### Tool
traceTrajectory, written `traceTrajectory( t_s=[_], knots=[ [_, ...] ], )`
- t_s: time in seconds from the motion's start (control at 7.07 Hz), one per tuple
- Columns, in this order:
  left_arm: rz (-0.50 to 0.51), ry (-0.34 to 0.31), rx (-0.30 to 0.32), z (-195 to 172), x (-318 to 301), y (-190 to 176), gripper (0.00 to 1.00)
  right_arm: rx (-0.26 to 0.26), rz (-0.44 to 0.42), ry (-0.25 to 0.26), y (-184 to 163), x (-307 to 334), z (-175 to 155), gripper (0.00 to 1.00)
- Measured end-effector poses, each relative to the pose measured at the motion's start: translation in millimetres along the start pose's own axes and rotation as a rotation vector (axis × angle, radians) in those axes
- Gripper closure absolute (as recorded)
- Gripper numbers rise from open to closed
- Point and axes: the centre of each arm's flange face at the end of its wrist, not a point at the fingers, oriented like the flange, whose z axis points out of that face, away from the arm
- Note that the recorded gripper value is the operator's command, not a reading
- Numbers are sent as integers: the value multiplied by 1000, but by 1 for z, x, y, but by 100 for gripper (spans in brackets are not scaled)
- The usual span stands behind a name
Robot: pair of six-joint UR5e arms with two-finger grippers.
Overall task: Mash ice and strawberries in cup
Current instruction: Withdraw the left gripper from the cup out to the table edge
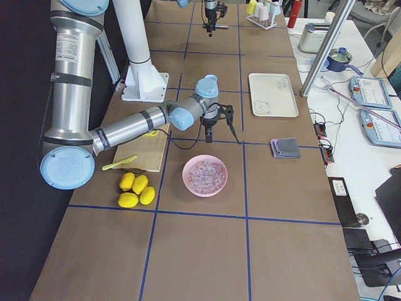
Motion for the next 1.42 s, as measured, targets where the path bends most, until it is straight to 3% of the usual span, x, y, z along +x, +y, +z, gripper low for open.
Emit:
traceTrajectory(
  t_s=[0.28,0.71,1.13,1.42],
  knots=[
    [17,-13,-53,7,-106,-7,24,8,-18,17,-6,19,-2,0],
    [-13,63,-79,72,-255,-10,22,12,-25,24,-7,27,-3,0],
    [-122,77,-81,132,-322,11,21,12,-25,24,-7,28,-3,0],
    [-252,85,-42,147,-334,18,21,12,-25,25,-7,28,-3,0]
  ],
)
